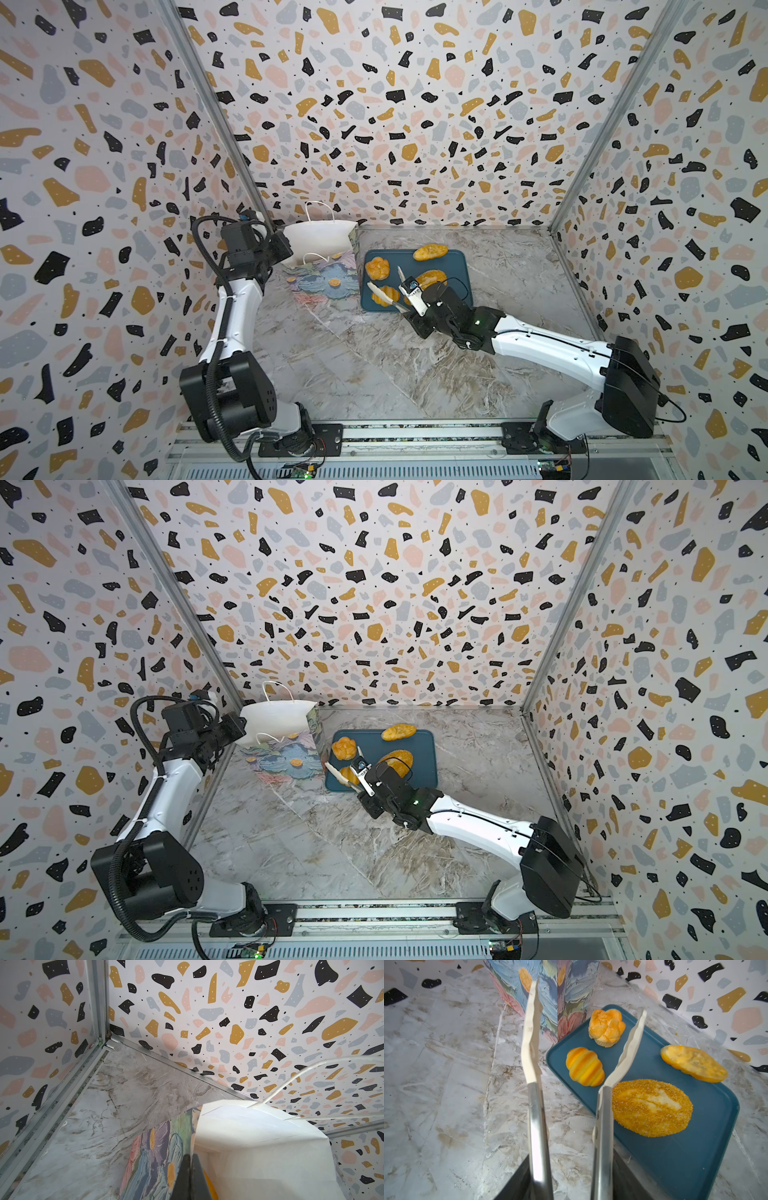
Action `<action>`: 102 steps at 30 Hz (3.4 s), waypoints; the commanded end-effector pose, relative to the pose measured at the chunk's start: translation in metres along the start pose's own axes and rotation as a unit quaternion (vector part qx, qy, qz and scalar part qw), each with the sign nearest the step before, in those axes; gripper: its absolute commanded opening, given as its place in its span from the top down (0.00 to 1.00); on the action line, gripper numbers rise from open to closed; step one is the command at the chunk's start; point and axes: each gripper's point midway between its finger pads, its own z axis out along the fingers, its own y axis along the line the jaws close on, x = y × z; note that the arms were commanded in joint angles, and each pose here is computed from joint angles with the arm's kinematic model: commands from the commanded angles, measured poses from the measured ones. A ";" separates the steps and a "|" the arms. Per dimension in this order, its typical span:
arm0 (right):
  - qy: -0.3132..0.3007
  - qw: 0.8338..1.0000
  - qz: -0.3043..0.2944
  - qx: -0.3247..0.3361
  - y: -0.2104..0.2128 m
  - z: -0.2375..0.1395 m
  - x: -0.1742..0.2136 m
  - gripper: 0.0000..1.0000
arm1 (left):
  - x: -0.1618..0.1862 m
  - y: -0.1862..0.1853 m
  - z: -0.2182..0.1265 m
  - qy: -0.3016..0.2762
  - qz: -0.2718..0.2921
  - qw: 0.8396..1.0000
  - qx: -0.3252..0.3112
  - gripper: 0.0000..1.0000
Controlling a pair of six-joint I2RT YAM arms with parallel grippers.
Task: Place the fake bread into the paper bag
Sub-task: 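Withdraw the empty tongs with the right gripper back toward the tray, then lower the open tongs with the right gripper over the striped yellow-orange bun, then close the tongs with the right gripper around the striped bun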
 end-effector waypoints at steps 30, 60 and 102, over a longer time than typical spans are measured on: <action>0.082 0.996 -0.047 -0.010 -0.023 0.042 0.012 0.44 | -0.008 -0.004 -0.007 -0.018 0.012 1.000 0.003 1.00; 0.172 0.982 -0.083 -0.005 -0.030 0.083 0.025 0.46 | -0.008 -0.004 -0.005 -0.016 0.011 1.000 0.005 1.00; 0.096 0.995 -0.032 0.005 -0.035 0.046 0.000 0.76 | -0.007 -0.002 -0.005 -0.016 0.011 1.000 0.002 1.00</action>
